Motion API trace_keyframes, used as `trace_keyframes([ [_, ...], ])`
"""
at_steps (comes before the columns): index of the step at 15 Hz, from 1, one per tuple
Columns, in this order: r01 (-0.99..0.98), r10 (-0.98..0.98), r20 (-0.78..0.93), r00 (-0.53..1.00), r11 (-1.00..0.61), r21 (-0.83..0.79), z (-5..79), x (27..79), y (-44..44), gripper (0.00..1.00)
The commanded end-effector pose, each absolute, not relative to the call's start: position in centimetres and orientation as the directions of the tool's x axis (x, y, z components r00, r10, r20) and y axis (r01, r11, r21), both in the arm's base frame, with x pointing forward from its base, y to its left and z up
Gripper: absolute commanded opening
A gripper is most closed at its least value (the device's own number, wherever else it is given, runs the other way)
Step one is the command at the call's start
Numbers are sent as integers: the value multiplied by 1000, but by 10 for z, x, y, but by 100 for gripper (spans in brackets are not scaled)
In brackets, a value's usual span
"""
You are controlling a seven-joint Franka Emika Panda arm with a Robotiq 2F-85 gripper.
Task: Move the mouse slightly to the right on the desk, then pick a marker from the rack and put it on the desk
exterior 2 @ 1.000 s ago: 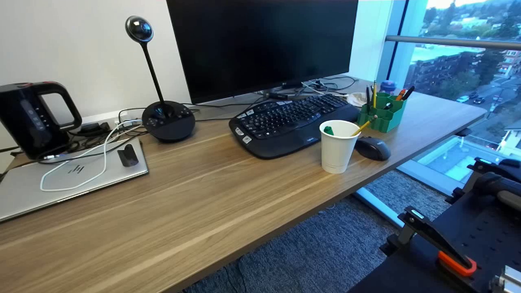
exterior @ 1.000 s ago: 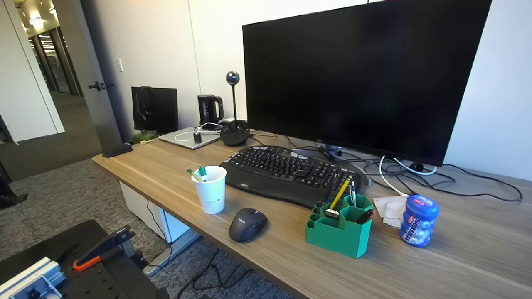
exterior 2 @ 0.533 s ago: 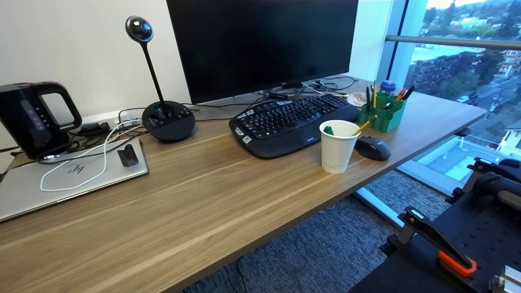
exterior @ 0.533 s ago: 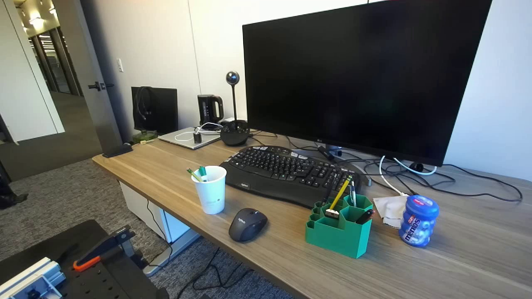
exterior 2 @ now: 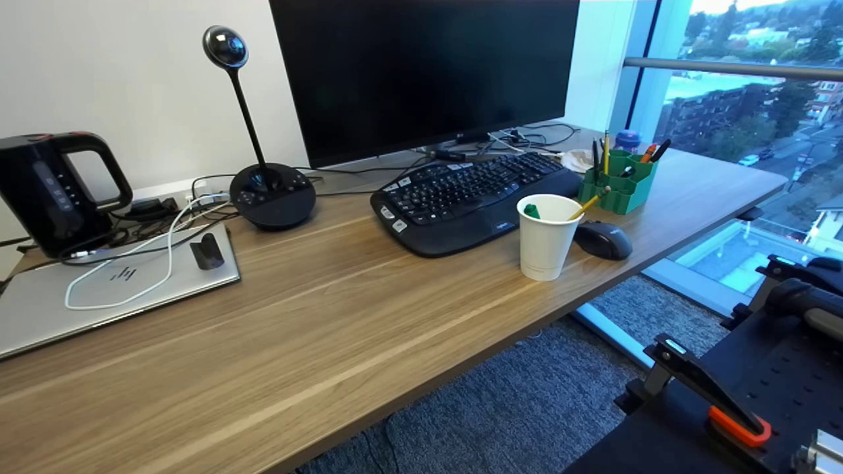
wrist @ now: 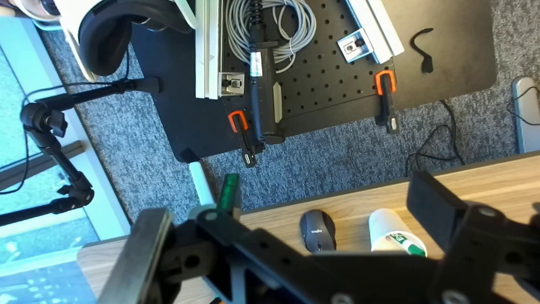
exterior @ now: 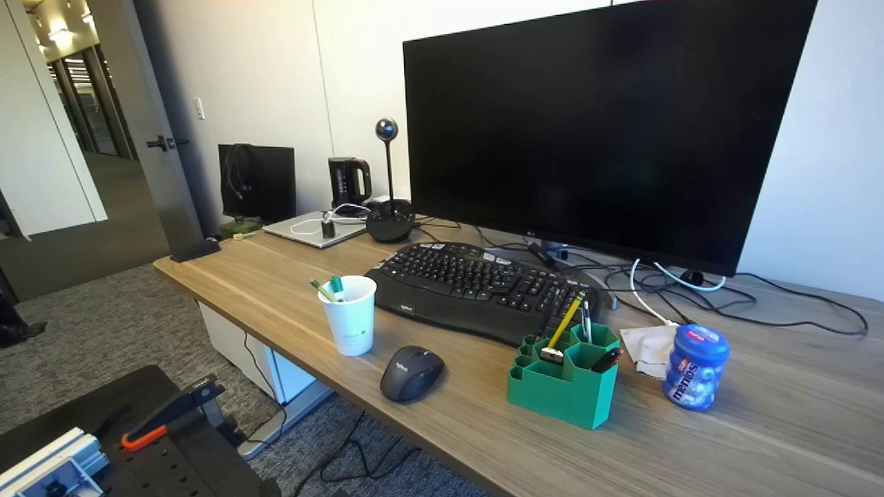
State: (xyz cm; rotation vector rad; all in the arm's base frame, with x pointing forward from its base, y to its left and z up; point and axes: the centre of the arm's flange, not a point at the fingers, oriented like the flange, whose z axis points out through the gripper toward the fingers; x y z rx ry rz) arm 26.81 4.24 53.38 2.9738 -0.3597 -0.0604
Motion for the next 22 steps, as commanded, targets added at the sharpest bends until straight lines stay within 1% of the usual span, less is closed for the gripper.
trace_keyframes([
  [1,-330,-330,20,944,-932,153,525,299,38,100],
  [4,-489,-475,126,871,-863,126,513,335,25,100],
  [7,-617,-591,200,782,-779,112,502,360,11,100],
  [9,-656,-632,183,753,-744,129,496,365,5,100],
  [10,-646,-633,128,763,-752,133,495,363,5,100],
  [11,-615,-615,36,787,-781,111,496,361,5,100],
  [12,-597,-601,-20,799,-798,84,497,360,5,100],
  [16,-525,-513,-187,838,-851,-21,504,353,8,100],
  [19,-432,-395,-263,880,-896,-102,511,346,9,100],
  [22,-296,-241,-287,927,-941,-166,515,335,8,100],
])
